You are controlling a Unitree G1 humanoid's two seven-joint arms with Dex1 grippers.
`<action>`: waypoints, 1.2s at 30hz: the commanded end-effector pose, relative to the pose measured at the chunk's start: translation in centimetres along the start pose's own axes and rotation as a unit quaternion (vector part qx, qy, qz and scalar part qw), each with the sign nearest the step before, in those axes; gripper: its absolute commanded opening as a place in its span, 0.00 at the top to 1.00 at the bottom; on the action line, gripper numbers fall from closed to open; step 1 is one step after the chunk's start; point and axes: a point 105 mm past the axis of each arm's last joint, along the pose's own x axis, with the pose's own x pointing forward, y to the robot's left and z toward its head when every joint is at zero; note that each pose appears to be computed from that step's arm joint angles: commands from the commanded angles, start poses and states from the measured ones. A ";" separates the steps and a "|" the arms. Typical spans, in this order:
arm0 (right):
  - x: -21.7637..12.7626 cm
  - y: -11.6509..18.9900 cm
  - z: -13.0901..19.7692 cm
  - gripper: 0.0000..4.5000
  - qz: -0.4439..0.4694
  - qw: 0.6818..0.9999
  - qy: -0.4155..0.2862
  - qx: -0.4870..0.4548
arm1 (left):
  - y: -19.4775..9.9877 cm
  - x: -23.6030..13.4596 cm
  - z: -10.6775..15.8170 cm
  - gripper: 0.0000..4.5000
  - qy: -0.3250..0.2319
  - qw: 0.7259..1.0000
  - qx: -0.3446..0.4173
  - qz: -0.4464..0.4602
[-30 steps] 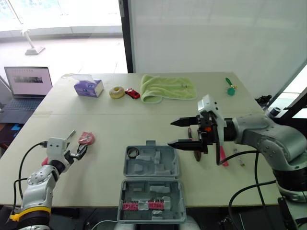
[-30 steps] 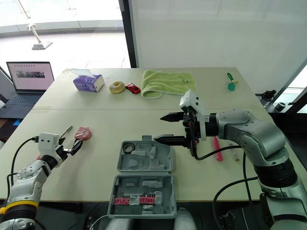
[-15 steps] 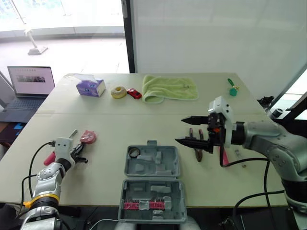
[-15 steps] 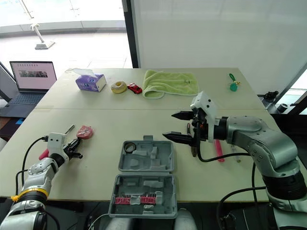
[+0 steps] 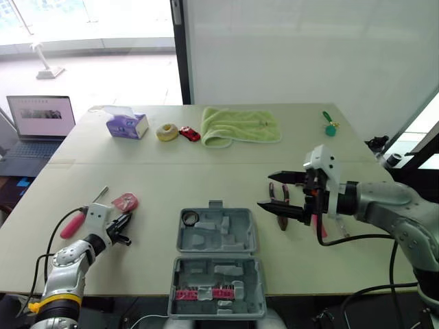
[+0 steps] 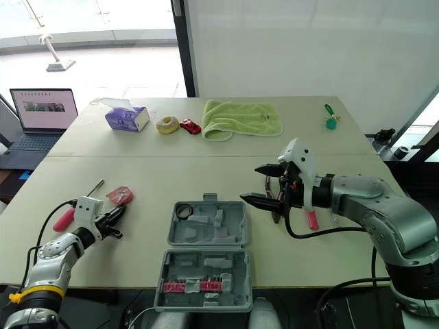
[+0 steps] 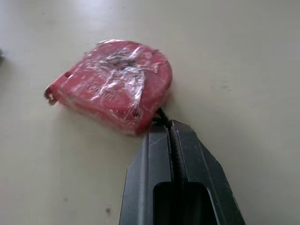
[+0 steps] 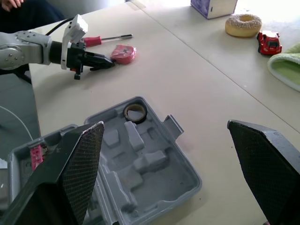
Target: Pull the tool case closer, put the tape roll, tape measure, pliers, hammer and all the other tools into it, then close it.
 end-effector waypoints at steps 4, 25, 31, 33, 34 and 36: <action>0.6 -0.1 1.0 0.00 0.015 1.000 0.000 -0.024 | -3.8 -1.6 1.7 0.98 -0.012 0.999 -0.004 -0.045; 4.3 -2.6 0.8 0.00 0.051 0.998 -0.007 -0.027 | -8.1 -13.5 -3.5 0.98 0.100 0.994 -0.020 -0.030; 4.6 -3.0 1.0 0.00 0.050 0.998 -0.007 -0.035 | -8.1 -14.5 -3.7 0.98 0.111 0.992 0.012 -0.058; 4.5 -3.0 1.3 0.00 0.051 0.998 -0.010 -0.037 | -8.6 -14.6 -2.7 0.93 0.095 0.991 0.010 -0.095; 4.5 -3.0 1.3 0.00 0.051 0.998 -0.011 -0.037 | -8.8 -14.6 -2.3 0.86 0.090 0.990 0.008 -0.108; 4.5 -2.9 1.4 0.00 0.051 0.998 -0.012 -0.038 | -8.3 -15.0 -2.2 0.69 0.100 0.987 0.005 -0.129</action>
